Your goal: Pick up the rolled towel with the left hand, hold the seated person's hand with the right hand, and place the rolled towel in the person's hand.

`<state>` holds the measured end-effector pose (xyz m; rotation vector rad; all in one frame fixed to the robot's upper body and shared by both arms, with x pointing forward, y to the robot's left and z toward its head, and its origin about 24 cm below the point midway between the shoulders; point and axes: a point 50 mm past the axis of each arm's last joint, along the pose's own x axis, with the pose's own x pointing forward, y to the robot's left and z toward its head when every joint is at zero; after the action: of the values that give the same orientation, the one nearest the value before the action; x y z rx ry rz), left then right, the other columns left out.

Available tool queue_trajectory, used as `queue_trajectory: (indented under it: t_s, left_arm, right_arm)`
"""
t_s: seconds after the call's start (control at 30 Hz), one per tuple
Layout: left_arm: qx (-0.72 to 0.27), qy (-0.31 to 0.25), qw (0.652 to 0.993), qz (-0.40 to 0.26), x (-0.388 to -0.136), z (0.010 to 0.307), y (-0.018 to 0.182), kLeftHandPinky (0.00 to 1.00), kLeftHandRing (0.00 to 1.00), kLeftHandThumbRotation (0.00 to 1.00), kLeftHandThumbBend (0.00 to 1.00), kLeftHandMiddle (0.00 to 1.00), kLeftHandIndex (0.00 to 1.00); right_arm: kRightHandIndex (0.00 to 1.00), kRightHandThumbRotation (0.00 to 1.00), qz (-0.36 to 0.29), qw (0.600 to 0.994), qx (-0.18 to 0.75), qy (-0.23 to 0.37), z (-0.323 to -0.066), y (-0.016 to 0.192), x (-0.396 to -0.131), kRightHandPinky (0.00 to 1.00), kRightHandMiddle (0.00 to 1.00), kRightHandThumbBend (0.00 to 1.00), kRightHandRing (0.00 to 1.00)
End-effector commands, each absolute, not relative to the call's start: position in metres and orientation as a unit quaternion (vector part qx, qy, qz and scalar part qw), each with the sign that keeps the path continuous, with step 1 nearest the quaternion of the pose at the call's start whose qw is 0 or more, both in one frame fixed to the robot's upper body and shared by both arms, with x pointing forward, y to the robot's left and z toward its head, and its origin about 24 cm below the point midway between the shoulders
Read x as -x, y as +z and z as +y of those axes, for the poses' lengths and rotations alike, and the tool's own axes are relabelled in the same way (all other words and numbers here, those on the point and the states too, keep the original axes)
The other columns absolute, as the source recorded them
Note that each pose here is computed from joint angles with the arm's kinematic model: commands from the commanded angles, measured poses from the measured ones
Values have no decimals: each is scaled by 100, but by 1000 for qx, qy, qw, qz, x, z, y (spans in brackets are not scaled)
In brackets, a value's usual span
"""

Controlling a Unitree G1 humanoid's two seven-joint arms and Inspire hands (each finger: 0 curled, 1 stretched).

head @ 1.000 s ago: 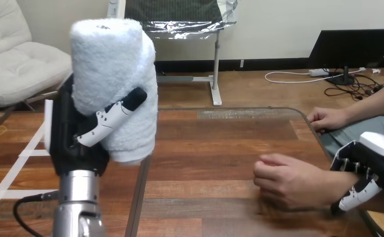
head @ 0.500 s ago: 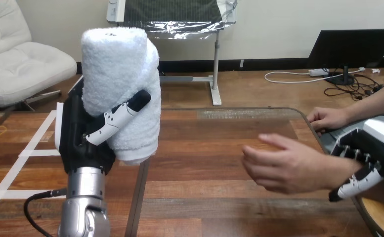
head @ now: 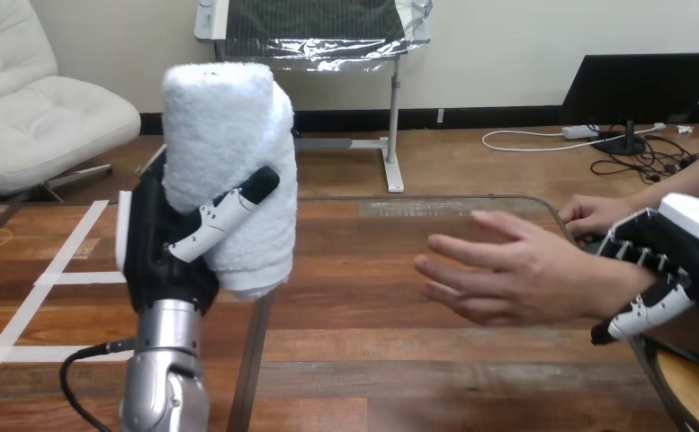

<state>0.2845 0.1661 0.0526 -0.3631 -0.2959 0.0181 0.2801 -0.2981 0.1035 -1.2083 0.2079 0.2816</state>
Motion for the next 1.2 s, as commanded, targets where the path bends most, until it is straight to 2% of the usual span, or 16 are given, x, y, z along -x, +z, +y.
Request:
queue_trajectory:
  t_s: [0.0, 0.7, 1.17]
  left_arm:
    - [180, -24, 961, -207, -309, 155, 83, 21, 27, 0, 50, 34, 38]
    - [185, -25, 964, -190, -333, 143, 80, 23, 29, 0, 48, 35, 38]
    - [198, -41, 964, -175, -346, 130, 79, 26, 32, 0, 54, 37, 40]
  right_arm:
    - [51, 0, 42, 822, 552, 133, -277, 115, -294, 35, 46, 94, 41]
    - [52, 0, 37, 823, 545, 153, -260, 115, -301, 35, 47, 93, 41]
    - [53, 0, 30, 825, 543, 156, -249, 119, -306, 38, 49, 92, 44]
